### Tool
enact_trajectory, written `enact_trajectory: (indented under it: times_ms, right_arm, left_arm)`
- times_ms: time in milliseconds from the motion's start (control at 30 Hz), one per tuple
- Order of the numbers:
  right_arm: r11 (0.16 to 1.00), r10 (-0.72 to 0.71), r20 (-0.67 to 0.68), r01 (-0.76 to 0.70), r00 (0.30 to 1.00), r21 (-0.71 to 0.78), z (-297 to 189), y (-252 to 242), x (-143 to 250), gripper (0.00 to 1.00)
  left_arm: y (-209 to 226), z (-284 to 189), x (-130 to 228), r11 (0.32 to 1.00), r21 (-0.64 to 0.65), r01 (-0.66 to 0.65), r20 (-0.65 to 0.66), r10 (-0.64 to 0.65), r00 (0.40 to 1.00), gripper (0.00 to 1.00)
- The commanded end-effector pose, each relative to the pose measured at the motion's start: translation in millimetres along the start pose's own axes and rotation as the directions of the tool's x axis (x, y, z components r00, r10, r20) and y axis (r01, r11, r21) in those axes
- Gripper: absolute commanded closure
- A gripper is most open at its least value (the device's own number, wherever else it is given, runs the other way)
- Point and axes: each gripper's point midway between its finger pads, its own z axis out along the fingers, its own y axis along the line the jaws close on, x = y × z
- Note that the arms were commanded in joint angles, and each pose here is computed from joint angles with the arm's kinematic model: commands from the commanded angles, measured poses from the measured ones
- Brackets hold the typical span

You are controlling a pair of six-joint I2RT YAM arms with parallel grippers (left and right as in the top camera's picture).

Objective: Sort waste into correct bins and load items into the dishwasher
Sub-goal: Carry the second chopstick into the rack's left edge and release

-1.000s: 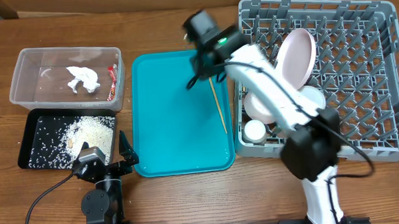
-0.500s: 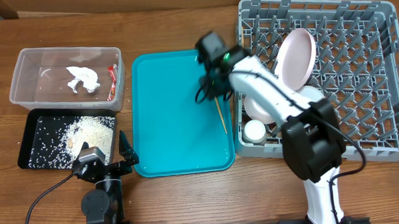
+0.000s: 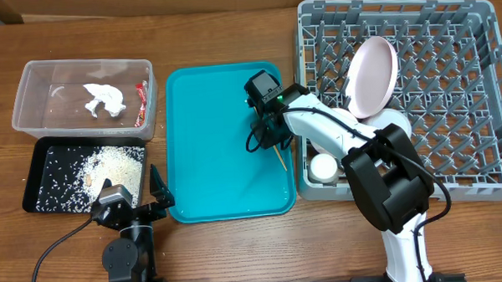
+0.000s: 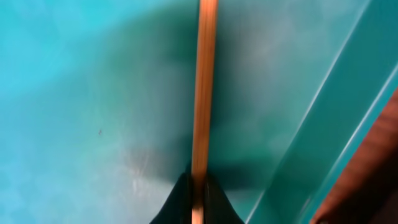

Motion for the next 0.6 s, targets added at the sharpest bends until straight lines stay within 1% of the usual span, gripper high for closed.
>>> enact_trajectory:
  times_ms: [0,100,200,300,400,567]
  right_arm:
    - [1.000,-0.011,0.039,0.010,0.999,0.010,-29,1,-16,0.96]
    - [0.999,-0.002,0.150,-0.003,0.989,0.038,-71,-5,-47,0.96]
    - [0.995,0.023,0.268,-0.049,0.963,0.092,-118,-25,-78,0.96]
    - [0.986,0.060,0.349,-0.109,0.935,0.122,-152,-51,-98,0.96]
    - [0.977,0.106,0.371,-0.167,0.923,0.135,-159,-83,-104,0.96]
    - [0.953,0.195,0.333,-0.259,0.922,0.157,-140,-138,-96,0.96]
  left_arm:
    - [1,0,-1,1.000,-0.003,-0.011,0.009,0.011,1.000,0.00]
    - [1,0,-1,1.000,-0.003,-0.011,0.009,0.011,1.000,0.00]
    - [1,0,-1,1.000,-0.003,-0.011,0.009,0.011,1.000,0.00]
    - [1,0,-1,1.000,-0.003,-0.011,0.009,0.011,1.000,0.00]
    - [1,0,-1,1.000,-0.003,-0.011,0.009,0.011,1.000,0.00]
    - [1,0,-1,1.000,-0.004,-0.011,0.009,0.011,1.000,0.00]
